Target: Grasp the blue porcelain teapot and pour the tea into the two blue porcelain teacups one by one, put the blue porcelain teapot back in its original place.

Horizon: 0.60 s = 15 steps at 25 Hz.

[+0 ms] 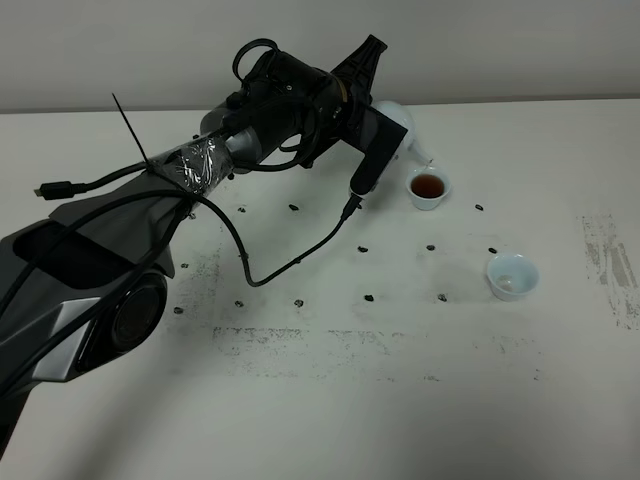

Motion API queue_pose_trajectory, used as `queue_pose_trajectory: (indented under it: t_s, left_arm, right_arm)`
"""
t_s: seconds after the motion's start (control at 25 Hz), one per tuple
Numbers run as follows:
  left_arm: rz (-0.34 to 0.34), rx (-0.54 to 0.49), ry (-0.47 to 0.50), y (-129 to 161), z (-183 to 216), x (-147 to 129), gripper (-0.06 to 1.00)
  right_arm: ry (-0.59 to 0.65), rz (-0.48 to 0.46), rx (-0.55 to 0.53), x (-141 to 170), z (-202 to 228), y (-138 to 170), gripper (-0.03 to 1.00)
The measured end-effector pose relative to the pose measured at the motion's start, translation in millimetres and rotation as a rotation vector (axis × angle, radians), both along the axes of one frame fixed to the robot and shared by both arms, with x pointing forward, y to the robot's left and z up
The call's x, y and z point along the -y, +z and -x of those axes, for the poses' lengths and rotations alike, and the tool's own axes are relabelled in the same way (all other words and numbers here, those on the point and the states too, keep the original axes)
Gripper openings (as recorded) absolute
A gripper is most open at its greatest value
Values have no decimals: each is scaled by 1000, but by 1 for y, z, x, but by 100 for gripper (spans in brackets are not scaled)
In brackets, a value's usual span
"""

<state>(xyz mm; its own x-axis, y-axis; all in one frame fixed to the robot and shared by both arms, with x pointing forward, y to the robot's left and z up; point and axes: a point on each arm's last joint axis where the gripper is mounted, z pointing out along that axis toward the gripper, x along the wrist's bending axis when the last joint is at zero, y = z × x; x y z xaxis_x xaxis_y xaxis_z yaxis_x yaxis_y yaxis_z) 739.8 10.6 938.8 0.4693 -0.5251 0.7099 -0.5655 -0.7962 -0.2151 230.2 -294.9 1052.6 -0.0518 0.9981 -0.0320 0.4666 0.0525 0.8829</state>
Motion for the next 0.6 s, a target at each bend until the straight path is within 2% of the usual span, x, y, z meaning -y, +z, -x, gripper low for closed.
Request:
queue_pose_trajectory:
  t_s: [0.12,0.24,0.32,0.44,0.6]
  left_arm:
    - [83,-26,81,15,2,-2,4]
    - [194,-82,203,33,6,-5,4]
    - [282,-150,323,40,9,-8,4]
    - [371,-283,528,39,16,-14,4]
    - [425,-418,762,32,23,-21,4]
  right_arm:
    - [0,0,0,0,0,0,59]
    - [0,0,0,0,0,0,59]
    - [1,-1,0,0,0,0,59]
    - [1,-1,0,0,0,0,59]
    - [1,-1,0,0,0,0,59]
